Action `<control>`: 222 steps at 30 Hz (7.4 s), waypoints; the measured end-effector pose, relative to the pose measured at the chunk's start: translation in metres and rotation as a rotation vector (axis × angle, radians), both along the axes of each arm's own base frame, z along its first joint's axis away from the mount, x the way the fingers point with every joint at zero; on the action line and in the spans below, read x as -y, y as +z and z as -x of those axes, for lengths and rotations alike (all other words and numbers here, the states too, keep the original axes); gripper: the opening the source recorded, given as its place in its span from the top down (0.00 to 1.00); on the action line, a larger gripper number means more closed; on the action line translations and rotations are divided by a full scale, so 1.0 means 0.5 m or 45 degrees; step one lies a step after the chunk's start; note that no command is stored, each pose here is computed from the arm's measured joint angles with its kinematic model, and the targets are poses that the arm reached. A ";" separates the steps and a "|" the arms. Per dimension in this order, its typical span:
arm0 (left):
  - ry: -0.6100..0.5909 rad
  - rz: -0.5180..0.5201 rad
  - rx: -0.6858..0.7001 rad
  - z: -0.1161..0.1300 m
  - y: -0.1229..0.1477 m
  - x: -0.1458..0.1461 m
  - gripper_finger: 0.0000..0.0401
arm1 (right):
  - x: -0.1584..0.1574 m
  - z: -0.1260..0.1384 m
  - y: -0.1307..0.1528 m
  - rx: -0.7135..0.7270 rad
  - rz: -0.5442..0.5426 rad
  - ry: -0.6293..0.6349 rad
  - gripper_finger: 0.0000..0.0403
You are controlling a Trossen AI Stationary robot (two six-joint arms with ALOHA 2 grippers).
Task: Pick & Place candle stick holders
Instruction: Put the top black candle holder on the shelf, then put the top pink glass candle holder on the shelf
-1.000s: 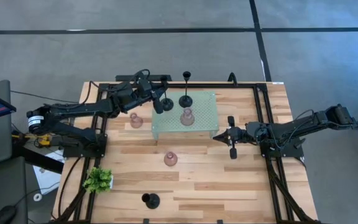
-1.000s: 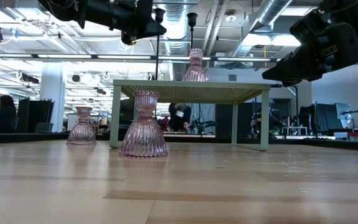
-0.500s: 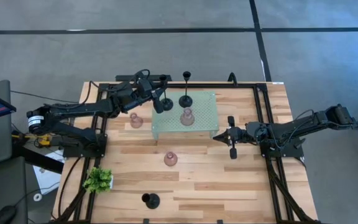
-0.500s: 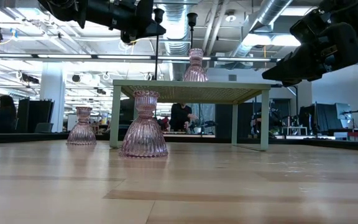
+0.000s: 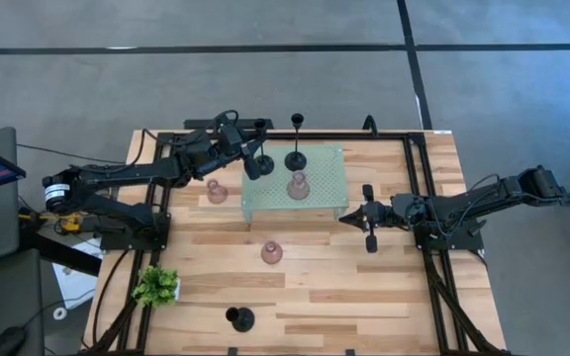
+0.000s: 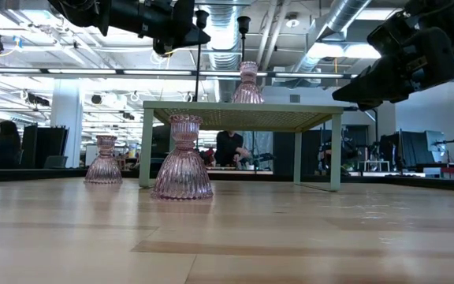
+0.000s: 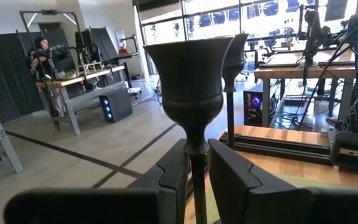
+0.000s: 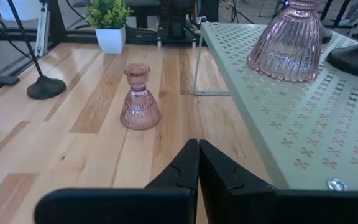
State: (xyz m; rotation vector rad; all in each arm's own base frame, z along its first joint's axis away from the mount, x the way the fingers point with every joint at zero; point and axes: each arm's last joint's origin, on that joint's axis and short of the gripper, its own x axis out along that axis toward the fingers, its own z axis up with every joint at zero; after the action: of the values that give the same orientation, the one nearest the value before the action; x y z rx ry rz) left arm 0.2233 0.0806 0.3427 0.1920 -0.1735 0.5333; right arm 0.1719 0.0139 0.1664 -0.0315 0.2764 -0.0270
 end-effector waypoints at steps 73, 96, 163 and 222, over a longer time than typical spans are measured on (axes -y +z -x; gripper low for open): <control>-0.461 0.376 -0.680 0.156 -0.056 0.182 0.82 | 0.000 0.000 0.001 0.006 -0.033 -0.012 1.00; 0.017 0.677 -0.701 0.234 -0.088 0.157 0.88 | 0.000 0.000 0.001 0.010 -0.074 -0.024 1.00; 0.561 0.813 -0.366 0.207 -0.370 0.204 0.52 | 0.001 0.002 -0.006 -0.035 -0.055 -0.033 1.00; 0.731 0.672 -0.265 0.145 -0.469 0.119 0.23 | 0.005 0.002 -0.005 -0.031 -0.027 -0.124 1.00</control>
State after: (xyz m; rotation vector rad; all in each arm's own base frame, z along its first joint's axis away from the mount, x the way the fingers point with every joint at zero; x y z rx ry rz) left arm 0.1510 0.0210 0.1081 -0.2284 0.2369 1.1020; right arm 0.1710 0.0112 0.1637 0.0029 0.3024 -0.1203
